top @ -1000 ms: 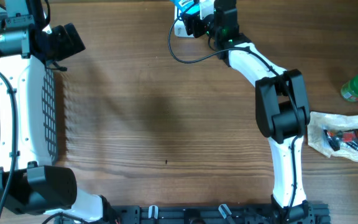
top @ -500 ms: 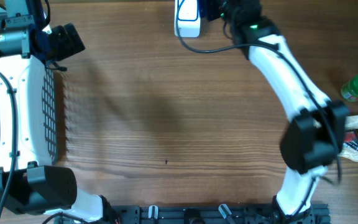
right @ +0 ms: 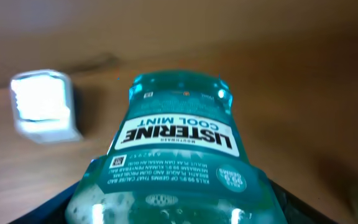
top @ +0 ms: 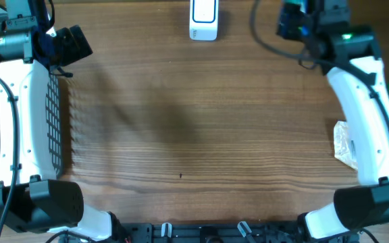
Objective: Scan the item barcode
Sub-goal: 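Carry the bottle to the right table edge and release it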
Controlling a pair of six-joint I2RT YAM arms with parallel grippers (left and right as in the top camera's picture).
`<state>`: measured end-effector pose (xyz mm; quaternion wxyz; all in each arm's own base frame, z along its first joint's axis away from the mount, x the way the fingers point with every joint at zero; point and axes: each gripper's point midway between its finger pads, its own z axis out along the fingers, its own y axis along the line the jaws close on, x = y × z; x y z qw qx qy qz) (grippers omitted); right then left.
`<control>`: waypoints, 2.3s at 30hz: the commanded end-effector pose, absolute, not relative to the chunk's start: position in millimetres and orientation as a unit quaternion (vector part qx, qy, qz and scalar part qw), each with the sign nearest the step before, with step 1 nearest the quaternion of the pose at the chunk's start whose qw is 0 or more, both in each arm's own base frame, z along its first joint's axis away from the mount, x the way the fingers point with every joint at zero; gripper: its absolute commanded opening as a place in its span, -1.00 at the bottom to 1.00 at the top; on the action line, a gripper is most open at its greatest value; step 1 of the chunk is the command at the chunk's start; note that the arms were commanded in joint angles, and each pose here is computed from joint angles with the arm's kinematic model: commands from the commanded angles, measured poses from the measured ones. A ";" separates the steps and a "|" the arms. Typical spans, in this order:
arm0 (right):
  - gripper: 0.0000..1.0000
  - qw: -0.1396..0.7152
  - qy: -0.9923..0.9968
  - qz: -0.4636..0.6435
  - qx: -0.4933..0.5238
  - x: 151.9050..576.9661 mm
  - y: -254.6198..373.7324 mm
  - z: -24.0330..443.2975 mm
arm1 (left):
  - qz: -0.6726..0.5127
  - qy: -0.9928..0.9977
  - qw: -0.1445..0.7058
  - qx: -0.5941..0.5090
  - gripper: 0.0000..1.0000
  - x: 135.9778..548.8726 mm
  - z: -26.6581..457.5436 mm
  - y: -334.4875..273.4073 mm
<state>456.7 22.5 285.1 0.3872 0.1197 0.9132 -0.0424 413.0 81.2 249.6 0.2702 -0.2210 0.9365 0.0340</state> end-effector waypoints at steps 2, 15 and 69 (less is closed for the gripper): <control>0.14 0.350 0.885 -0.054 0.302 432.1 -41.1 270.5 | 0.036 0.937 0.264 -0.225 1.00 412.3 244.9 83.7; 0.29 0.224 0.890 -0.079 0.388 390.8 -90.2 192.0 | 0.036 0.937 0.264 -0.225 1.00 412.3 244.9 83.7; 1.00 0.159 0.823 0.053 0.543 346.6 -135.3 131.4 | 0.036 0.937 0.264 -0.225 1.00 412.3 244.9 83.7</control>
